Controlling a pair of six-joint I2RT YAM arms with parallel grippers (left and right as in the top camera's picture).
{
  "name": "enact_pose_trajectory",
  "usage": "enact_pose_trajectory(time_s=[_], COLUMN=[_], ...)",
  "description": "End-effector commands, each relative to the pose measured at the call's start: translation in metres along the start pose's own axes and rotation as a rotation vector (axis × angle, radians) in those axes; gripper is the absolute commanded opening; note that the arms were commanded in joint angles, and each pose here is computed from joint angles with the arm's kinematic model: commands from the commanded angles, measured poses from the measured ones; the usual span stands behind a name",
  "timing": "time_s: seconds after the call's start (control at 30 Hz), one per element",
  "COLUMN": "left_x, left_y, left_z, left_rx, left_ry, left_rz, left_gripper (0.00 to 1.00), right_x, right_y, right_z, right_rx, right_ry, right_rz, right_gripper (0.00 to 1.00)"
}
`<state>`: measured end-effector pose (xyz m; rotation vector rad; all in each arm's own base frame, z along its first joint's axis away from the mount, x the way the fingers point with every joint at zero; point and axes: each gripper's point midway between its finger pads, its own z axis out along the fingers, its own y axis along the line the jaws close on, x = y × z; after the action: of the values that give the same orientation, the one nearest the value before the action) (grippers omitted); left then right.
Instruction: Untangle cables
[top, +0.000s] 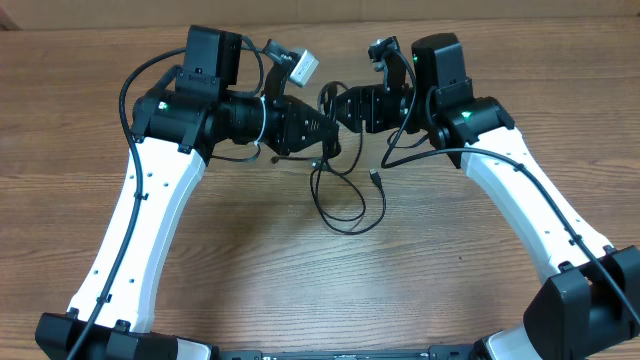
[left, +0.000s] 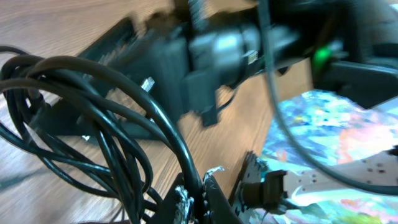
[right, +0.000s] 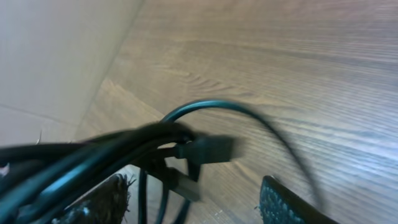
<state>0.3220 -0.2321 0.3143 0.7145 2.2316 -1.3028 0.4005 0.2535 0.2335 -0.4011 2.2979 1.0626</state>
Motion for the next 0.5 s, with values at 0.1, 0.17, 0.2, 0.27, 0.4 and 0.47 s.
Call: enact_pose_trajectory(time_s=[0.1, 0.17, 0.2, 0.27, 0.4, 0.47], left_x=[-0.013, -0.014, -0.015, -0.013, 0.004, 0.018], left_y=[-0.035, -0.032, -0.028, -0.010, 0.062, 0.102], left_z=[-0.007, -0.007, -0.006, -0.006, -0.022, -0.048], left_rx=[0.156, 0.139, 0.118, 0.015, -0.400, -0.650], left_ry=[-0.051, -0.055, -0.055, -0.048, 0.006, 0.028], left_rz=[0.128, 0.132, 0.131, 0.109, -0.017, -0.128], left_gripper=[0.04, 0.04, 0.04, 0.04, 0.04, 0.04], right_x=[0.006, 0.011, 0.014, 0.019, 0.027, 0.031], right_y=[0.011, 0.002, -0.007, -0.032, -0.082, -0.102], right_z=[0.001, 0.001, 0.001, -0.004, -0.028, -0.042], right_rx=[0.030, 0.073, 0.121, 0.263, 0.543, 0.649], right_ry=[0.014, 0.026, 0.031, 0.026, 0.007, 0.006], right_rz=[-0.013, 0.004, 0.026, 0.110, 0.201, 0.217], right_gripper=[0.50, 0.23, 0.15, 0.11, 0.11, 0.11])
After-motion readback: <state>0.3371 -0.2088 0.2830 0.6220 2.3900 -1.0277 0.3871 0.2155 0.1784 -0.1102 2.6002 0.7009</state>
